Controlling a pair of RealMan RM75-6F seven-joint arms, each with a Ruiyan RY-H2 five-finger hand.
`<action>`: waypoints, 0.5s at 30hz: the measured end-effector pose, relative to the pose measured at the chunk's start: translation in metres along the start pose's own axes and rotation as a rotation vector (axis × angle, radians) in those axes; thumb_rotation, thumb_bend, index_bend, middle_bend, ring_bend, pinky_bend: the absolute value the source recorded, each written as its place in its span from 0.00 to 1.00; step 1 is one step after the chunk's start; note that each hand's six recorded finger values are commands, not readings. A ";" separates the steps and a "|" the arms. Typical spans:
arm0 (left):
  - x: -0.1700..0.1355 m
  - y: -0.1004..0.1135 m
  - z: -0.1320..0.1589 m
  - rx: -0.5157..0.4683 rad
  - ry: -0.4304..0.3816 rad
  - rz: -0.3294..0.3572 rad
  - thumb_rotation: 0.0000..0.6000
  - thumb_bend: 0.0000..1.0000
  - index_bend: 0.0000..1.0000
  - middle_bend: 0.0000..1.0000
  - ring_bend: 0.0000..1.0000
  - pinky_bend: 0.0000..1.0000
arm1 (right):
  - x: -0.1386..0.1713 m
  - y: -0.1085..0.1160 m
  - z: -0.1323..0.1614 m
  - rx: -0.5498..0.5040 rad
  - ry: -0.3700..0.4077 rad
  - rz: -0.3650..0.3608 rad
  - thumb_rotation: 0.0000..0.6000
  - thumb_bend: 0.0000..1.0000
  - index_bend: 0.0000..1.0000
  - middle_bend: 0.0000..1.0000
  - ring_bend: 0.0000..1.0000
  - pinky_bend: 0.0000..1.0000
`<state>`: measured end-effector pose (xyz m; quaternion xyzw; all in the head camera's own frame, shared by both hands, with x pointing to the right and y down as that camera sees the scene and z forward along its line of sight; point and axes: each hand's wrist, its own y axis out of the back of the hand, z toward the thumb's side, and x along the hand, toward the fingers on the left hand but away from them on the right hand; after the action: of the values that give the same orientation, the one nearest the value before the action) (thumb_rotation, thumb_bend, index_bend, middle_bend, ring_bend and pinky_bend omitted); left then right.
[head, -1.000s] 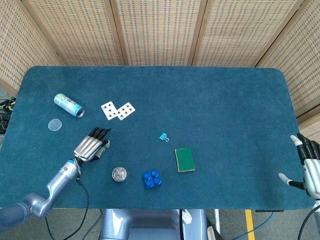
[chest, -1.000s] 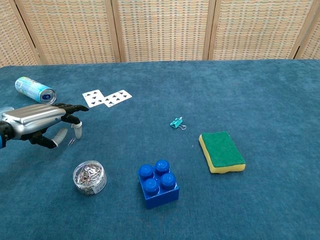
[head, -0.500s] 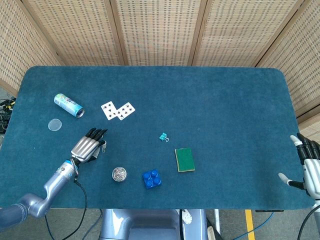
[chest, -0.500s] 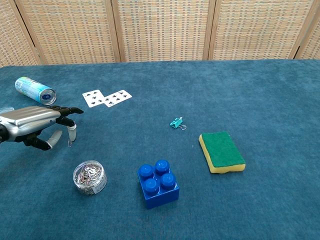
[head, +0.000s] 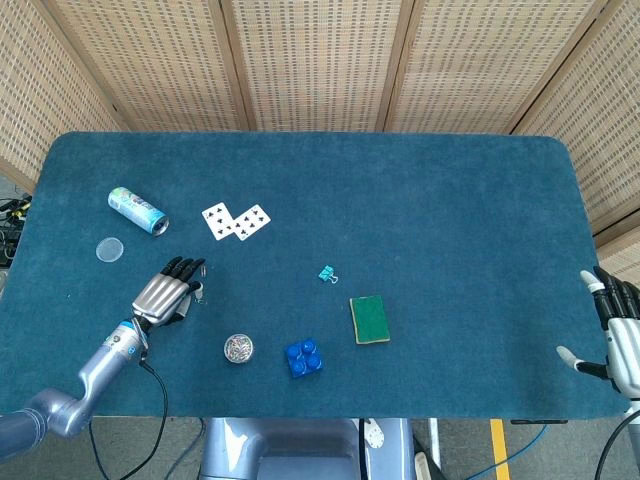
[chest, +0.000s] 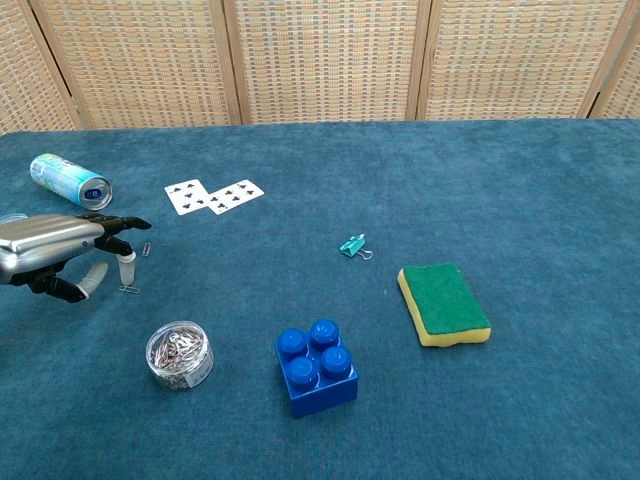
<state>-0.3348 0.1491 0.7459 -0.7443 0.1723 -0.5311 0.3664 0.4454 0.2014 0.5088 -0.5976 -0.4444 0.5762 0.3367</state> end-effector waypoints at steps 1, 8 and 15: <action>0.000 0.002 0.000 -0.007 -0.001 0.008 1.00 0.72 0.44 0.00 0.00 0.00 | 0.000 0.000 0.000 0.000 0.000 0.000 1.00 0.00 0.00 0.00 0.00 0.00; -0.005 0.016 -0.008 -0.041 -0.008 0.066 1.00 0.51 0.43 0.00 0.00 0.00 | 0.000 -0.001 0.001 0.000 0.002 0.004 1.00 0.00 0.00 0.00 0.00 0.00; -0.005 0.013 -0.009 -0.050 0.002 0.068 1.00 0.49 0.47 0.00 0.00 0.00 | 0.000 -0.001 0.001 -0.003 0.002 0.004 1.00 0.00 0.00 0.00 0.00 0.00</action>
<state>-0.3433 0.1407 0.7348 -0.7464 0.2111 -0.5146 0.3654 0.4448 0.2013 0.5095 -0.5996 -0.4436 0.5756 0.3353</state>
